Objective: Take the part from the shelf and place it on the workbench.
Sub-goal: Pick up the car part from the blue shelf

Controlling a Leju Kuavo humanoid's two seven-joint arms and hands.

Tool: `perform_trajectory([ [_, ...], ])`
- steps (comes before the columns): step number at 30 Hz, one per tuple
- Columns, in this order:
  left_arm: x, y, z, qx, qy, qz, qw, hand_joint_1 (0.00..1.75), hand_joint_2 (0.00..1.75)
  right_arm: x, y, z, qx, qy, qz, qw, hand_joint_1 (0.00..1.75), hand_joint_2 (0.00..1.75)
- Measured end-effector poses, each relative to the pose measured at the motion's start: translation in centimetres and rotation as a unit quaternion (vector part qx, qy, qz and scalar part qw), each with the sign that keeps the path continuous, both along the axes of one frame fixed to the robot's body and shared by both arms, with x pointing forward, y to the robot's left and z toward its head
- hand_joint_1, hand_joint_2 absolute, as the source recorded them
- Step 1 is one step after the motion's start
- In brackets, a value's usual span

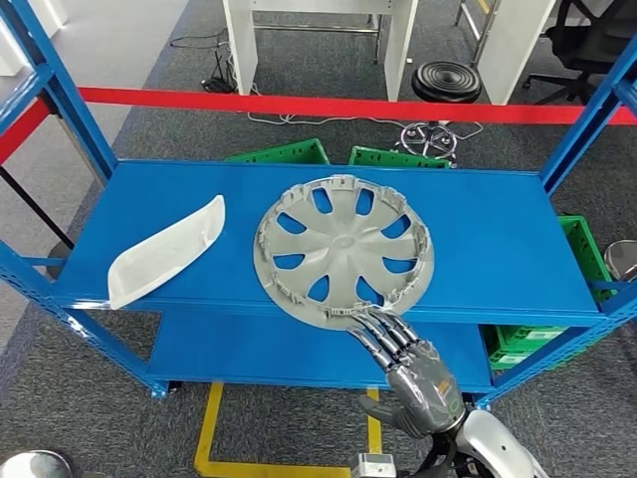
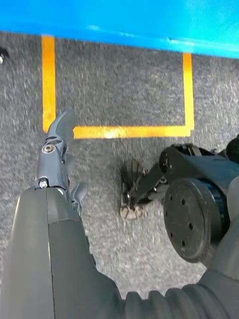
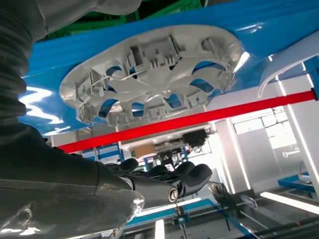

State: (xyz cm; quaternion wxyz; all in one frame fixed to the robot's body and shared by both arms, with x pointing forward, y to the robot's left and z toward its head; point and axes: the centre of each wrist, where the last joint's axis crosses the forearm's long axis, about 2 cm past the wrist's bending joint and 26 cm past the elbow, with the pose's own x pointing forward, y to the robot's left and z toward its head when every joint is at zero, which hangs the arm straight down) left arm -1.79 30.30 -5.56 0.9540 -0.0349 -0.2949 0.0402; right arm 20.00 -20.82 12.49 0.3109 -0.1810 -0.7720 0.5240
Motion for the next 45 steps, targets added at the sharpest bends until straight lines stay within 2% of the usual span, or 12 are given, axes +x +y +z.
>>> perform_trajectory([
  [3,0.11,-0.01,-0.08,0.000,-0.002,-0.001,1.000,0.00,1.75,-0.04,0.03,-0.01,-0.002,0.000,0.001,1.000,0.00,1.75],
  [7,0.14,0.06,-0.18,0.001,-0.002,0.000,1.000,0.00,0.00,-0.02,0.07,0.01,-0.004,-0.001,0.002,1.000,0.00,1.75],
  [24,0.16,0.35,-0.37,0.010,0.004,-0.006,1.000,0.00,0.00,0.02,0.30,-0.60,-0.027,0.023,0.002,0.999,0.00,1.75],
  [45,0.13,0.54,-0.57,0.011,0.000,-0.014,1.000,0.00,0.00,0.55,0.68,-0.53,-0.048,0.019,0.004,0.999,0.00,1.75],
])
